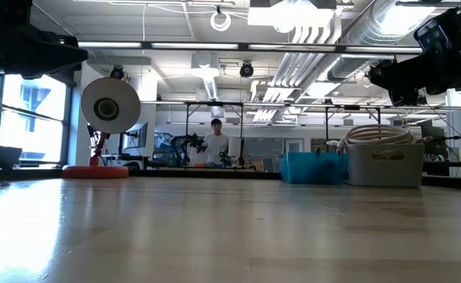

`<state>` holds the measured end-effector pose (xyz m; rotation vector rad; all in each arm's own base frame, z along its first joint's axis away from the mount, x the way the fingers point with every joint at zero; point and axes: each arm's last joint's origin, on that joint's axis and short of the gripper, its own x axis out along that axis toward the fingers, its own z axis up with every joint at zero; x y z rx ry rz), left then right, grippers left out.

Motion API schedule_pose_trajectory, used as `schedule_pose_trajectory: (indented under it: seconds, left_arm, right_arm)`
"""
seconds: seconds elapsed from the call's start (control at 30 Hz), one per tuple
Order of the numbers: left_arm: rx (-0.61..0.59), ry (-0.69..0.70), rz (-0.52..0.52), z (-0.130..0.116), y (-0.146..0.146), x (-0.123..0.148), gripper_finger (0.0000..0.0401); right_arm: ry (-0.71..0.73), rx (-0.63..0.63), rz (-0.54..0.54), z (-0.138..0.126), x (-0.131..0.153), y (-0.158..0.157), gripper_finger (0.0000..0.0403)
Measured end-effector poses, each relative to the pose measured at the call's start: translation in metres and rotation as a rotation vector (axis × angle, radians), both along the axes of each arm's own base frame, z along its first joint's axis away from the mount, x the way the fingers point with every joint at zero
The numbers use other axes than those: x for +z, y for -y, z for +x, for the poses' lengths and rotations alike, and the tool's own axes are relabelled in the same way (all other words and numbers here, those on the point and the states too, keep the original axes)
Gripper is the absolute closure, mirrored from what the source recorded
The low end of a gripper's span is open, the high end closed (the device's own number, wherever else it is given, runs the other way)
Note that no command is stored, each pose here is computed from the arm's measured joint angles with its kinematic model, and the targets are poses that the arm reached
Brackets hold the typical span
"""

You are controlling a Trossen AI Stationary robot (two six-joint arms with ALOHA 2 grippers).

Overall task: Pick & Place USB Port
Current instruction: Return to Home Position

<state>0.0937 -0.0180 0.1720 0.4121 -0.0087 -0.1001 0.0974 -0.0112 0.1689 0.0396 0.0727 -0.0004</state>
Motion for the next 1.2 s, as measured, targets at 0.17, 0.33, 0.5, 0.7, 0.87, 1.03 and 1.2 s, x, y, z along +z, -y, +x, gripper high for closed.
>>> schedule_pose_trajectory:
  seconds: [0.17, 0.33, 0.5, 0.7, 0.87, 1.03, 1.2]
  left_arm:
    - [0.002, 0.0, 0.0, 0.0, 0.0, 0.0, 0.04]
    - [0.002, 0.0, 0.001, 0.0, -0.0001, 0.0, 0.04]
    - [0.002, 0.0, 0.001, 0.0, 0.0, 0.0, 0.04]
    - [-0.045, -0.006, 0.005, -0.0002, 0.0013, -0.0003, 0.04]
    - [-0.109, -0.008, 0.004, -0.0005, 0.0031, -0.0007, 0.04]
    - [-0.113, -0.008, 0.004, -0.0005, 0.0032, -0.0008, 0.04]
    - [-0.113, -0.007, 0.004, -0.0005, 0.0032, -0.0007, 0.04]
  right_arm:
    - [0.049, 0.001, -0.009, 0.002, -0.002, 0.0003, 0.0284]
    - [0.035, 0.0, -0.007, 0.0033, -0.0039, 0.0005, 0.0284]
    - [0.01, -0.005, 0.077, 0.0048, -0.0059, 0.0007, 0.0284]
    - [0.001, -0.011, 0.167, 0.0054, -0.0066, 0.0008, 0.0284]
    - [0.003, -0.015, 0.217, 0.0054, -0.0066, 0.0008, 0.0284]
    - [0.005, -0.047, 0.238, 0.0054, -0.0069, 0.0017, 0.0284]
    - [0.001, -0.022, 0.216, 0.0054, -0.007, 0.001, 0.0284]
